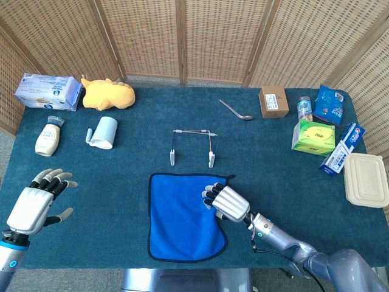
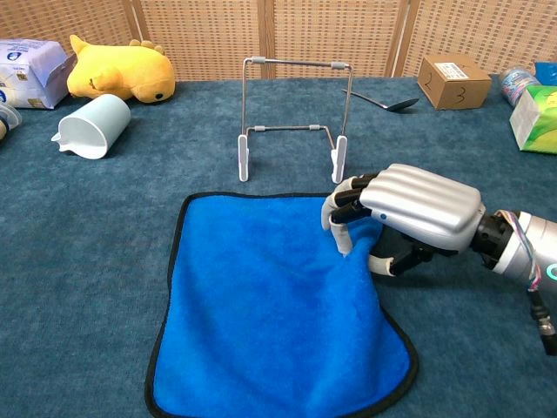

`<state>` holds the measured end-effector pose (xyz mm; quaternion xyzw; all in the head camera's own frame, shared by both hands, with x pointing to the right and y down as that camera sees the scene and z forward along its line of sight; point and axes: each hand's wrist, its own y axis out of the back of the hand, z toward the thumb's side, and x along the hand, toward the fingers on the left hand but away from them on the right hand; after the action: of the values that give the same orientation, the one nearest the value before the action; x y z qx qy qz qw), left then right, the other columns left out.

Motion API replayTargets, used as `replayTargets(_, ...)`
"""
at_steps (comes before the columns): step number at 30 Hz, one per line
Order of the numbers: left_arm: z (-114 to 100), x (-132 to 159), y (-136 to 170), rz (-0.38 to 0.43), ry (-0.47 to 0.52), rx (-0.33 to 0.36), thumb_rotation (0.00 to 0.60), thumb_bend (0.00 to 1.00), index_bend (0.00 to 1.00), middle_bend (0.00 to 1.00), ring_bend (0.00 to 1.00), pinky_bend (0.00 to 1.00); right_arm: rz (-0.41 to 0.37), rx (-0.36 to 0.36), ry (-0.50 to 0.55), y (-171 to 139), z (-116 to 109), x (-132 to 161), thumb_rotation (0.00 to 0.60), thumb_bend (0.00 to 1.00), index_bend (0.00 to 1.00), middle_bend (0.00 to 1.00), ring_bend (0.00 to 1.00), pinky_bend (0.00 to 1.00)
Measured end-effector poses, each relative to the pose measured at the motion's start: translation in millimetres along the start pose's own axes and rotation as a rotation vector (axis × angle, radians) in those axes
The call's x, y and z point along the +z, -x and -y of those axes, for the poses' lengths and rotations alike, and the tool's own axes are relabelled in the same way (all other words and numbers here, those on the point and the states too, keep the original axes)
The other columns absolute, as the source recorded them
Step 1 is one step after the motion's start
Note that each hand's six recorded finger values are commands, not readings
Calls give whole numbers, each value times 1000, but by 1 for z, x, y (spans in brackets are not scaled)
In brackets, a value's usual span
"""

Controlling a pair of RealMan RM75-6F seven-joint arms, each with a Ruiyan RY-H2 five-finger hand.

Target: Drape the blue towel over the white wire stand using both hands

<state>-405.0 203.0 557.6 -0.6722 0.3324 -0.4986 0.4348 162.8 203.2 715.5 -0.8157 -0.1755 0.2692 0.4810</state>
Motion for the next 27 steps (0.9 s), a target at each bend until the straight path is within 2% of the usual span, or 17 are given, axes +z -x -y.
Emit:
replayTargets(6, 20, 9, -7, 85, -43, -2, 600, 291, 344, 274, 211, 185, 4, -19, 14, 0, -3, 3, 600, 401, 735, 372, 288, 368)
replayTargets(14, 42, 34, -29, 247, -4, -4, 600, 292, 320, 249, 205, 174, 12, -31, 32, 1, -7, 5, 600, 400, 730, 373, 288, 368)
replayTargets(18, 52, 52, -44, 336, 18, -42, 600, 290, 310, 238, 197, 171, 19, -34, 45, 1, -9, 6, 600, 401, 730, 372, 288, 368)
replayTargets(27, 75, 83, -69, 472, 54, -136, 600, 289, 296, 217, 168, 156, 34, -39, 54, 2, -12, 7, 600, 404, 729, 372, 288, 368)
